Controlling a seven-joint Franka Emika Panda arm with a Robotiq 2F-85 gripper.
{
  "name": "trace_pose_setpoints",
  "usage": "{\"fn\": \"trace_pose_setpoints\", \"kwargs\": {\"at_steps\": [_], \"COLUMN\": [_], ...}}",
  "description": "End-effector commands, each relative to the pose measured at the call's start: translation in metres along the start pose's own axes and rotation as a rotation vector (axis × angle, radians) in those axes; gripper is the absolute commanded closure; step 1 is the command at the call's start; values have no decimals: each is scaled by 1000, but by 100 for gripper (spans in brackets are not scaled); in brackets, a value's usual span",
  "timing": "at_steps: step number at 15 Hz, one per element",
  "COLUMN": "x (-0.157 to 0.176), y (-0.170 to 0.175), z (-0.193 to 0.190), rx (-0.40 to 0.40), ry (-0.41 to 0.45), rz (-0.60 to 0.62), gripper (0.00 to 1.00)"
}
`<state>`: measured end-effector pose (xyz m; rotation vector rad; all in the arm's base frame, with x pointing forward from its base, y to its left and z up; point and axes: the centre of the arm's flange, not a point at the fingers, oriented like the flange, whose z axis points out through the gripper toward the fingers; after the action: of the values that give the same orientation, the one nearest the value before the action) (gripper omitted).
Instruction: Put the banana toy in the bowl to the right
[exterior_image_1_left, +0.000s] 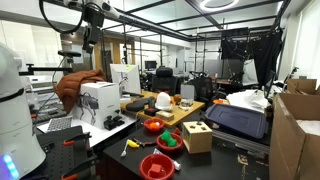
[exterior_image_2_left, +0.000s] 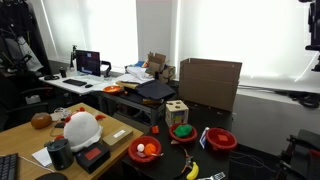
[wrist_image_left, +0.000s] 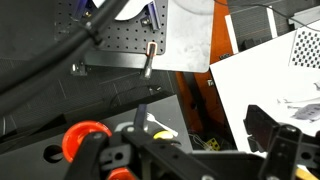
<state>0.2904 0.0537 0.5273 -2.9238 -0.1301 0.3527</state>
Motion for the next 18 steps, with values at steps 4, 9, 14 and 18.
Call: {"fn": "trace_pose_setpoints", "kwargs": {"at_steps": [4, 9, 14, 18], "x": [64, 143, 223, 276], "y": [13, 37, 90, 140], "z": [-6, -15, -24, -34], "rx": [-37, -47, -85, -124], "ry": [30, 67, 5, -63], "rz": [-18, -54, -170, -268], "gripper": [0, 0, 0, 0]}}
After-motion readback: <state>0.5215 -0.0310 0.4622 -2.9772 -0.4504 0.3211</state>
